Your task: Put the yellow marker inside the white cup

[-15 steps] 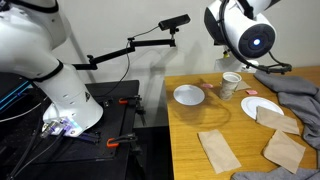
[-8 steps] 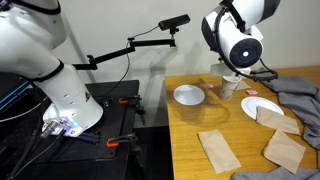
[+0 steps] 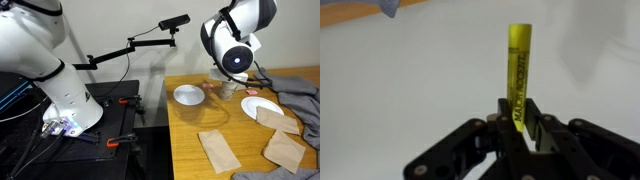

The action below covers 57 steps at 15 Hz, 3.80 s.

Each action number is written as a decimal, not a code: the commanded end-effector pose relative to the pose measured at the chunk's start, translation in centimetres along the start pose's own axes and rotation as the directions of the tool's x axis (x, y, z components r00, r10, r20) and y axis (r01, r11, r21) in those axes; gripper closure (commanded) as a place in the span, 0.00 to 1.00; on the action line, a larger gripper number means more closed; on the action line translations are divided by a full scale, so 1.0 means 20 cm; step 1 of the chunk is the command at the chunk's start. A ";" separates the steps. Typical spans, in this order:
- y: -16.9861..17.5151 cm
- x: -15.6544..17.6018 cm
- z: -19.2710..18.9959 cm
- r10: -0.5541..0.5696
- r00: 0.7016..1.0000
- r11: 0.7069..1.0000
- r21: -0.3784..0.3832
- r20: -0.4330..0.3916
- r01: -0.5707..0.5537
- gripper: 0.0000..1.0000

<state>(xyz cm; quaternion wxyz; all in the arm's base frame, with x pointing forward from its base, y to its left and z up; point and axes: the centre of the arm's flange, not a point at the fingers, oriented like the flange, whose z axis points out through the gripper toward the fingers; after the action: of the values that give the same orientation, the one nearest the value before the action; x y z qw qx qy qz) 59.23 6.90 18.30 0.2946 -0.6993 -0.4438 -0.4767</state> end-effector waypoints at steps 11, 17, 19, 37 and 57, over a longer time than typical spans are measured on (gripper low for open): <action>0.07 -0.13 0.10 0.034 0.999 0.993 -0.113 -0.005 -0.035 0.95; 0.09 -0.18 0.11 0.042 0.999 0.988 -0.146 -0.004 -0.042 0.95; 0.09 -0.20 0.12 0.046 0.999 0.987 -0.153 -0.008 -0.047 0.95; 0.18 -0.32 0.23 0.071 0.997 0.980 -0.189 0.014 -0.067 0.95; 0.16 -0.29 0.13 0.065 0.998 0.969 -0.240 -0.009 -0.065 0.00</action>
<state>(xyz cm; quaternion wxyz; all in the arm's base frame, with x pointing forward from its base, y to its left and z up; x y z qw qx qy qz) 62.72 6.20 9.44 0.2500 -0.7476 -0.3587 -0.4999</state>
